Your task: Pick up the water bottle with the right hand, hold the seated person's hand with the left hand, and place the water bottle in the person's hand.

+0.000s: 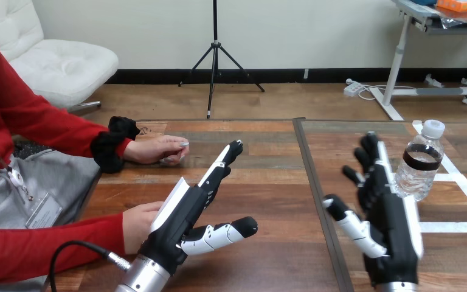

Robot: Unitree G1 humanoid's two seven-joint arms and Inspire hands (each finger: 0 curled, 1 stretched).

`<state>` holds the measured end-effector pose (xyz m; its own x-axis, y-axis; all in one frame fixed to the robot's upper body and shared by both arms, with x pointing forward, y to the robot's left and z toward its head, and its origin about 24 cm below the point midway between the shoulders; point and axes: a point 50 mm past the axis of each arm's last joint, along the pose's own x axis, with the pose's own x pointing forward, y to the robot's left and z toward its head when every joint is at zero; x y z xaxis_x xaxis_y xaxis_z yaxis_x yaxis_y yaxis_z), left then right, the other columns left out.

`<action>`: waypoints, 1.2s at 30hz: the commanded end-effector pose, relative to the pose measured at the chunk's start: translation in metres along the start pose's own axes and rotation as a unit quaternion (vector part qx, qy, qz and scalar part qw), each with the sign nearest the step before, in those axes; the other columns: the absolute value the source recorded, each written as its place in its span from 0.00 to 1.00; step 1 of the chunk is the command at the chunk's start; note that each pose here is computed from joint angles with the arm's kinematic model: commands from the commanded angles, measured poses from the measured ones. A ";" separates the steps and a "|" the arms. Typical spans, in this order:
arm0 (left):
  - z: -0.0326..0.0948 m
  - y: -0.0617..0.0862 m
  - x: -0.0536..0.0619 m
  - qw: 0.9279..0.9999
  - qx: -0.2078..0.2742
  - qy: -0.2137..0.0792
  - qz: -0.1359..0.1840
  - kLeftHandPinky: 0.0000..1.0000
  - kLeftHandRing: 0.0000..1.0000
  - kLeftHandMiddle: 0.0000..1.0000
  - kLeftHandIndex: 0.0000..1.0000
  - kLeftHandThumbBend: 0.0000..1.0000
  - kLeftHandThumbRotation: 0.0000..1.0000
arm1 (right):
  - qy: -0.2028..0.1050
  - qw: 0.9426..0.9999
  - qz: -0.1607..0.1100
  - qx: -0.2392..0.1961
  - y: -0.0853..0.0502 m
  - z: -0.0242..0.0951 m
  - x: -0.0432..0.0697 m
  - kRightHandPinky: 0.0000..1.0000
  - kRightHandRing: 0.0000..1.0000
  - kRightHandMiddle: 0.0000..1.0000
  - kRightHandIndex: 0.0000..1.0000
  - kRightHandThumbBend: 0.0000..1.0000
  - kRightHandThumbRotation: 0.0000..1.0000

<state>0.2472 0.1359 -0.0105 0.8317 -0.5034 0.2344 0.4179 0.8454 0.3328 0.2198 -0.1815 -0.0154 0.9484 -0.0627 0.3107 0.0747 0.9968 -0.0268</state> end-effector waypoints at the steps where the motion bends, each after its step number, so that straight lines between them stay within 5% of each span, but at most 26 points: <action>1: 0.011 0.007 0.012 0.999 0.011 -0.037 0.018 0.97 1.00 1.00 1.00 1.00 0.76 | -0.056 0.998 -0.017 -0.008 -0.010 0.016 0.022 0.91 0.99 1.00 1.00 1.00 0.57; 36: 0.011 0.006 0.009 0.999 0.015 -0.039 0.019 0.96 1.00 1.00 1.00 1.00 0.66 | -0.086 0.990 -0.102 -0.043 -0.053 0.028 0.034 0.96 1.00 1.00 1.00 1.00 0.55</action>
<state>0.2436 0.1351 -0.0136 0.8383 -0.4955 0.2275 0.4081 0.8469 0.3411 0.2146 -0.2323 -0.0072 0.9018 -0.2660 0.3407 0.2967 0.9541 -0.0406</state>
